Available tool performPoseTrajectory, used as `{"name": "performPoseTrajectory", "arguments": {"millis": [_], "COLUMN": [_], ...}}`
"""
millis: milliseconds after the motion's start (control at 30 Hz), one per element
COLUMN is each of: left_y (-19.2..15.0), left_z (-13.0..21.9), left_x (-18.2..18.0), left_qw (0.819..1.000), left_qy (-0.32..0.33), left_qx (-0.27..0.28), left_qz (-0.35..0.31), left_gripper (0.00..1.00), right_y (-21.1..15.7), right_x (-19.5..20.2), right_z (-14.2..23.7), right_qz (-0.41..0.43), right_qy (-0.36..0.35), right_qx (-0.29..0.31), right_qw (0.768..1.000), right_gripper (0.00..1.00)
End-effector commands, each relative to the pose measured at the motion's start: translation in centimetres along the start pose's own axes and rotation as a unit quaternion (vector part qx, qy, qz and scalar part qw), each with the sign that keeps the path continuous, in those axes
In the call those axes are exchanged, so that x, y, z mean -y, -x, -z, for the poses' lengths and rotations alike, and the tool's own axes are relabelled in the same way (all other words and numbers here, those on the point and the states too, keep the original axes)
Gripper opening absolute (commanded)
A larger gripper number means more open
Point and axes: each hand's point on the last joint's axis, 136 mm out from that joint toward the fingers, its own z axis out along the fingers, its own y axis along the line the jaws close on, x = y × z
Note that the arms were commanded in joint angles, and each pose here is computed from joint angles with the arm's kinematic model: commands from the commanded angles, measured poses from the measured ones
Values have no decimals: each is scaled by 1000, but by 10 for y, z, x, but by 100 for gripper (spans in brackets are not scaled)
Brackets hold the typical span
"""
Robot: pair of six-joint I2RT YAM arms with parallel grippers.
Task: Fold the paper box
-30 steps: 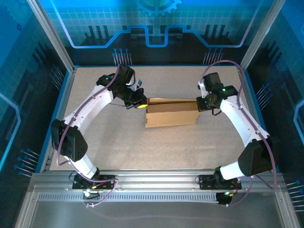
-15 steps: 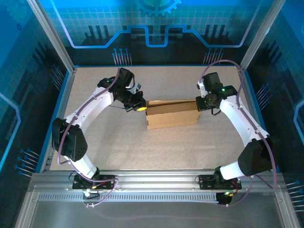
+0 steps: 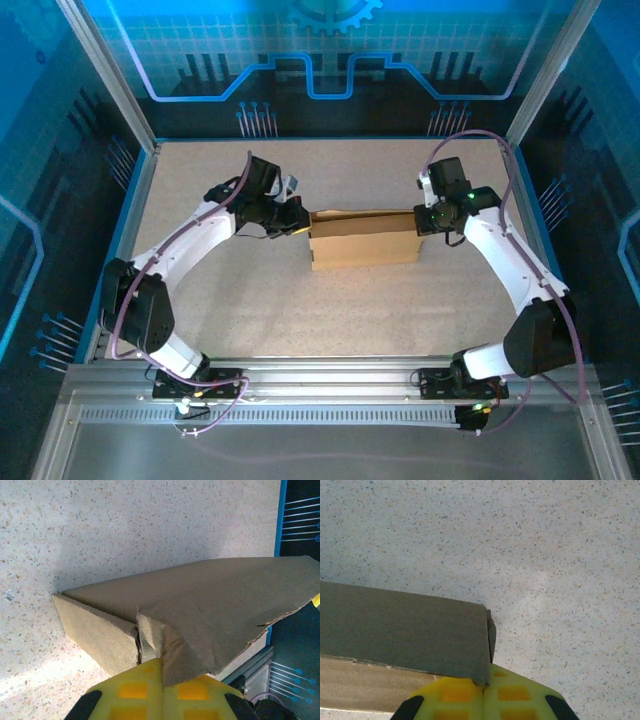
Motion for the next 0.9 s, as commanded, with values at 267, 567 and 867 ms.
{"name": "performPoseTrajectory", "arguments": {"millis": [267, 567, 867], "left_y": [-29, -14, -26], "left_z": [-15, 8, -4], "left_x": [-16, 12, -8], "left_qw": [998, 997, 997], "left_qy": [36, -20, -4], "left_qx": [-20, -34, -48], "left_qz": [37, 66, 65], "left_gripper": [0, 0, 0], "right_y": [-39, -44, -47], "right_x": [-15, -12, -10], "right_z": [-9, -13, -15], "right_qz": [4, 6, 6], "right_qy": [33, 24, 19], "right_qx": [-68, -73, -79], "right_qw": [997, 997, 997], "right_gripper": [0, 0, 0]}}
